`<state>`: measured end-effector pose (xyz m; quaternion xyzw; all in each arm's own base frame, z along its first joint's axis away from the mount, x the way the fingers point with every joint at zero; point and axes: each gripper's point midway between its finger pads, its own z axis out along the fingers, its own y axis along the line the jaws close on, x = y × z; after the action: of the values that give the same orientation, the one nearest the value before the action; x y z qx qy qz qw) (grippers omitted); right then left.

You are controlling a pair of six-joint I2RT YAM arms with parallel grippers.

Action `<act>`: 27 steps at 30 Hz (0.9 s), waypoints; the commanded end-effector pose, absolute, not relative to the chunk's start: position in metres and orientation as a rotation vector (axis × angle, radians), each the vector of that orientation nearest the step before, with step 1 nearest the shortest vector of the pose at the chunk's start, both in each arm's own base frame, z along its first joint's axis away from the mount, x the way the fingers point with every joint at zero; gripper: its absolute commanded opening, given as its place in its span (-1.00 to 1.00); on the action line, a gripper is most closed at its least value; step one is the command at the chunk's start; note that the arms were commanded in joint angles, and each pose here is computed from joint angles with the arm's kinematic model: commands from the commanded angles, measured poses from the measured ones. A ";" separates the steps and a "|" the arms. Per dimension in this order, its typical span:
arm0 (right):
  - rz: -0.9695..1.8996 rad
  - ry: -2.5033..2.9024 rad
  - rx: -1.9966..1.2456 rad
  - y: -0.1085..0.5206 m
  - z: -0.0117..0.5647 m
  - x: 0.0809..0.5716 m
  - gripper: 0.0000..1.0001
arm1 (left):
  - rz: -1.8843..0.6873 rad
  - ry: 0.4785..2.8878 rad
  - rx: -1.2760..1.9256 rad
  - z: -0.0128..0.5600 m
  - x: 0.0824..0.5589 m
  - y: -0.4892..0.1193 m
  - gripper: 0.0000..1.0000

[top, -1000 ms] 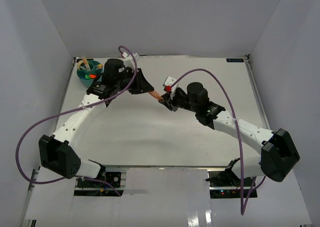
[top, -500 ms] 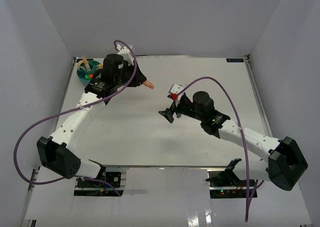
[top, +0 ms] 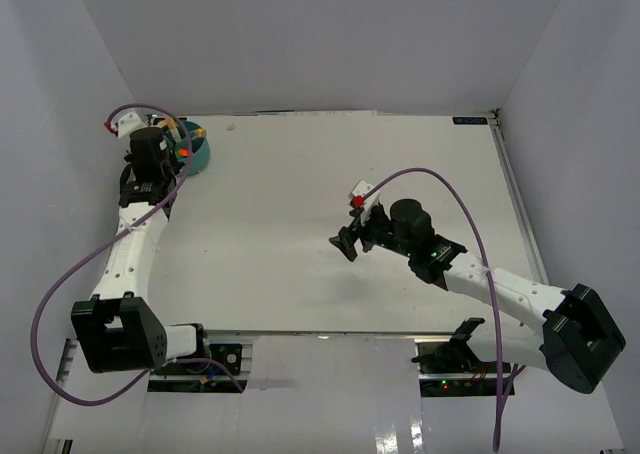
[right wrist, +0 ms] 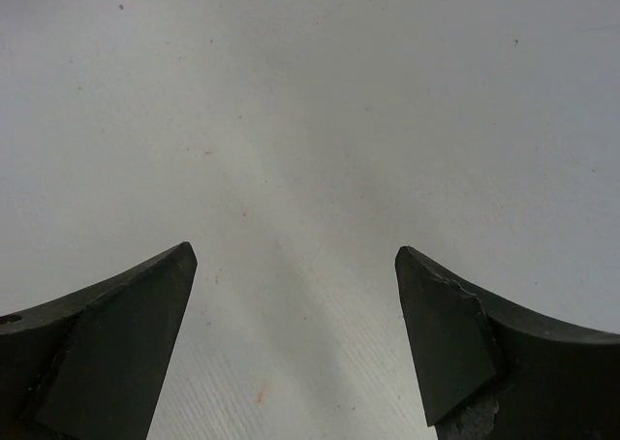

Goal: Sort the stationery into containers
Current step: Place the pen in the storage box.

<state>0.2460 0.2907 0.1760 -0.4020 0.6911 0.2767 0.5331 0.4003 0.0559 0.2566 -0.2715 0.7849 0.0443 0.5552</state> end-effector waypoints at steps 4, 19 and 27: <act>0.675 1.631 -0.897 0.288 0.183 0.245 0.80 | 0.111 1.578 -0.850 0.291 0.410 0.118 -0.85; 0.636 1.656 -0.882 0.282 0.175 0.249 0.80 | 0.085 1.482 -0.981 0.269 0.474 0.168 -0.83; 0.612 1.670 -0.883 0.281 0.170 0.252 0.80 | 0.052 1.541 -0.999 0.238 0.509 0.173 -0.83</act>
<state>0.2464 0.2797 0.1614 -0.3794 0.7129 0.2628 0.5280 0.4972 0.1691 0.2188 -0.4311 0.6845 0.0404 0.5865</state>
